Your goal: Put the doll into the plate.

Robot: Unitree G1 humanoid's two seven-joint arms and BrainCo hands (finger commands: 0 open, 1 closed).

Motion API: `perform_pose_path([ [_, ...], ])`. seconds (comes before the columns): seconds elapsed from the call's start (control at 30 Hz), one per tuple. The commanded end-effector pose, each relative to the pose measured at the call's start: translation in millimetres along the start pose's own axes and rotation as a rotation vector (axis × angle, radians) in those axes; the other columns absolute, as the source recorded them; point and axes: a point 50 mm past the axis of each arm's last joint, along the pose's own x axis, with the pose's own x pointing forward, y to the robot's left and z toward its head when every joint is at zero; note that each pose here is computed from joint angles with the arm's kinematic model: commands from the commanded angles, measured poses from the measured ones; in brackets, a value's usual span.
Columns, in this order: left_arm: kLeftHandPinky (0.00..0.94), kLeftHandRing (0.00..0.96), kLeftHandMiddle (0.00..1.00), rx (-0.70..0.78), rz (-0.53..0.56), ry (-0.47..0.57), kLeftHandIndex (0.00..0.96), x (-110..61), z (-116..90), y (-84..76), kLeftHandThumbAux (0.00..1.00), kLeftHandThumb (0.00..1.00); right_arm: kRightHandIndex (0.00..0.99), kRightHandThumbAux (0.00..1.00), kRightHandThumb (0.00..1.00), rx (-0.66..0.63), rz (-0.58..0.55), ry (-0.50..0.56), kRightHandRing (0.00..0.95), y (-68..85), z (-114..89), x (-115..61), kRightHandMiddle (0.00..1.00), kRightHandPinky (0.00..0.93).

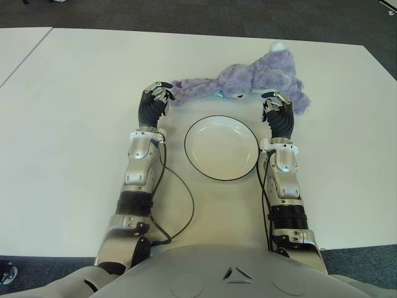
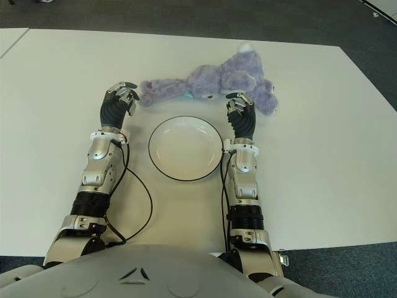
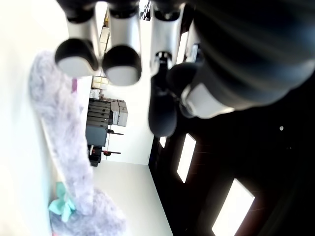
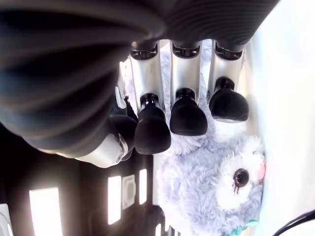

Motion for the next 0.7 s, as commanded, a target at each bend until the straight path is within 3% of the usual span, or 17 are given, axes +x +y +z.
perform_pose_path([
  [0.03,0.887,0.894,0.889,-0.013,0.064,0.167,0.442,-33.8,-41,9.8,0.706,0.71,0.442,0.712,0.716,-0.025,-0.052,0.219,0.812,-10.8,-45,-37.0,0.814,0.804],
  [0.23,0.887,0.894,0.89,-0.014,0.065,0.17,0.442,-33.8,-41,9.3,0.706,0.711,0.442,0.713,0.715,-0.042,-0.069,0.197,0.811,-12.4,-41,-36.8,0.808,0.756],
  [0.37,0.887,0.894,0.89,-0.016,0.068,0.173,0.442,-33.3,-42,8.2,0.706,0.711,0.442,0.712,0.715,-0.056,-0.089,0.152,0.819,-11.6,-25,-34.9,0.815,0.787],
  [0.7,0.884,0.893,0.89,-0.04,0.056,0.183,0.442,-31.2,-47,3.3,0.706,0.71,0.443,0.711,0.715,-0.125,-0.121,0.112,0.804,-17.1,-15,-29.5,0.808,0.78],
])
